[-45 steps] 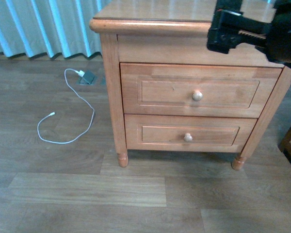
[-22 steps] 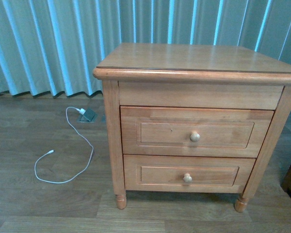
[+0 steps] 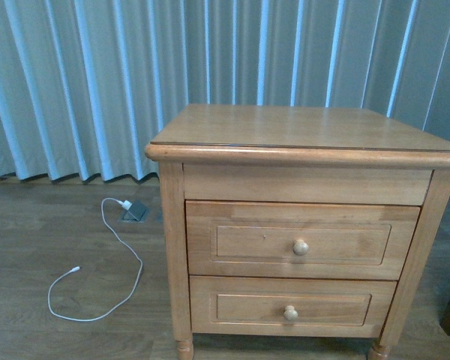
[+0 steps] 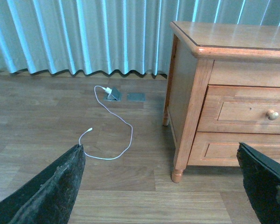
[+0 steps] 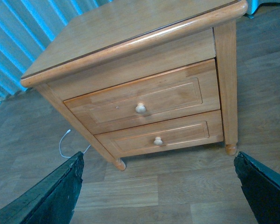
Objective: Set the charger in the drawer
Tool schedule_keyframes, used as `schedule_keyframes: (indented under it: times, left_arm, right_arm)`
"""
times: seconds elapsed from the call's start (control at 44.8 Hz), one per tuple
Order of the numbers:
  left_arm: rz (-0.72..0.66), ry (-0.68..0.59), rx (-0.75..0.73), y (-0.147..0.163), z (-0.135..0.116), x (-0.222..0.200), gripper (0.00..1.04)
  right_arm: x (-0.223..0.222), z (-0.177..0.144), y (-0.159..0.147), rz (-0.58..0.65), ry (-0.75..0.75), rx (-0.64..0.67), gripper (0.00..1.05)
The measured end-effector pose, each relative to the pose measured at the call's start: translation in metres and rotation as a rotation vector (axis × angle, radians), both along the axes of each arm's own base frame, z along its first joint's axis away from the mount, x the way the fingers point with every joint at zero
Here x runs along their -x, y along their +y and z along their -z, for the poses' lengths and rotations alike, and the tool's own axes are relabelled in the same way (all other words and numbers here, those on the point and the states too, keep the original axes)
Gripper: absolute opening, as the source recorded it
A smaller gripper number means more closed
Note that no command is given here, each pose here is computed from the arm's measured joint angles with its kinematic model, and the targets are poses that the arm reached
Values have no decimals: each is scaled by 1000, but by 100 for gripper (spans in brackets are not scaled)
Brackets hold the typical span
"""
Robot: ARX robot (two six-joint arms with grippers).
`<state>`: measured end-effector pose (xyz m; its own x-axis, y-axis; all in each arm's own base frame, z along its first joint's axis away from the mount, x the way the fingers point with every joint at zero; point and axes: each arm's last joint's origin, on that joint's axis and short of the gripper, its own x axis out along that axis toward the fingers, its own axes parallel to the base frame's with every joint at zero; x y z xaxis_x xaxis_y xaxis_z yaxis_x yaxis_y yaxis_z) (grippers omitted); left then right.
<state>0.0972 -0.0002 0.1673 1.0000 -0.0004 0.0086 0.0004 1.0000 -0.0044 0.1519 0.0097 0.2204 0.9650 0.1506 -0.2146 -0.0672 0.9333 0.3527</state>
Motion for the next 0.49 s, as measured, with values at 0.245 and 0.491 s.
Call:
schedule_keyframes:
  times: [0.245, 0.491]
  left_arm:
    - [0, 0, 0, 0, 0, 0, 99]
    - [0, 0, 0, 0, 0, 0, 99]
  right_arm:
    - [14, 20, -10, 117, -237, 313, 48]
    - [24, 33, -10, 114, -238, 341, 3]
